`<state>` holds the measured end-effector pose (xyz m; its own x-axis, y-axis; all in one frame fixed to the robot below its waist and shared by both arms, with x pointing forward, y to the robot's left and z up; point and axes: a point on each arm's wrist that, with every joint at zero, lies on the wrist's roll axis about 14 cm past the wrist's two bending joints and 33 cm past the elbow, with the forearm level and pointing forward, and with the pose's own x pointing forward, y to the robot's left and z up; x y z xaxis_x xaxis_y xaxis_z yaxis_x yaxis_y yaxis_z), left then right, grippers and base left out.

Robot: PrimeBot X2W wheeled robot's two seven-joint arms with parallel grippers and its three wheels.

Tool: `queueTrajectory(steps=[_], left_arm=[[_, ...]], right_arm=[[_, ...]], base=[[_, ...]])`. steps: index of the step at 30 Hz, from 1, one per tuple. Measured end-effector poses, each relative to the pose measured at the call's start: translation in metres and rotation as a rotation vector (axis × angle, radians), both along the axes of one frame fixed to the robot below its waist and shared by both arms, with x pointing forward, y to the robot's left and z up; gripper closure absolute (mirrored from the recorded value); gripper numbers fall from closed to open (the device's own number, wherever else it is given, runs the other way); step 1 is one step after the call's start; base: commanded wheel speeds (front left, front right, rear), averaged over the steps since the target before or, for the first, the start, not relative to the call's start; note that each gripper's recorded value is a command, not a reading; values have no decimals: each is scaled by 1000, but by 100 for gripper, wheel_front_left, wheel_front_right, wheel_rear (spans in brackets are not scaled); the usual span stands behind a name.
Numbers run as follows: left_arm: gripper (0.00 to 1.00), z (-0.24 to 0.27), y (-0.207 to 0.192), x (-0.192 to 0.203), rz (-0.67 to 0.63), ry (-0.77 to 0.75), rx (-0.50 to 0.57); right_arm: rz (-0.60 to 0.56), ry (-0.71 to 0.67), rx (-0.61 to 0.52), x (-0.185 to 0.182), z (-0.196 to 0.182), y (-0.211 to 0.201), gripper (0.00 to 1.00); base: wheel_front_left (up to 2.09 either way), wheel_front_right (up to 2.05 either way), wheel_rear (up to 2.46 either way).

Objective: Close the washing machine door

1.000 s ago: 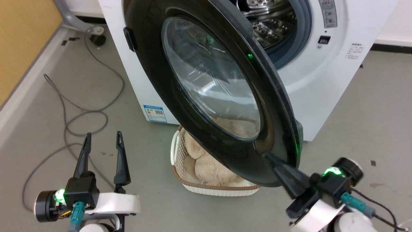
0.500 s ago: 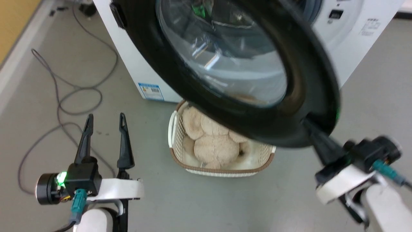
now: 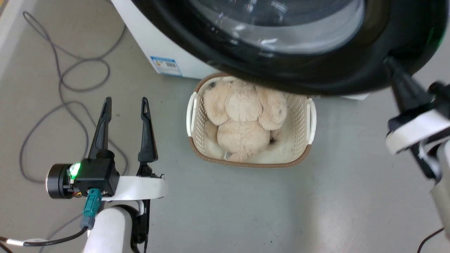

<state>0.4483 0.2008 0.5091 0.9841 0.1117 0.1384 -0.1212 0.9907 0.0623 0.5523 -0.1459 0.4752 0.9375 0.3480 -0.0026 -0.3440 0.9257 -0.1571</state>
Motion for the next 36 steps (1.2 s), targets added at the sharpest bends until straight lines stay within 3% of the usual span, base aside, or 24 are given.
queueTrajectory(steps=[19, 29, 36], left_arm=[[0, -19, 2, 15, 14, 34, -5], [0, -7, 2, 13, 19, 4, -11], [0, 7, 3, 4, 25, -22, -11]], right_arm=[[-99, 9, -29, 72, -7, -27, 100], [-166, -11, 48, 65, 10, -40, 100], [-211, -161, 99, 36, 66, -56, 100]], base=[[0, 0, 0], [0, 0, 0], [0, 0, 0]])
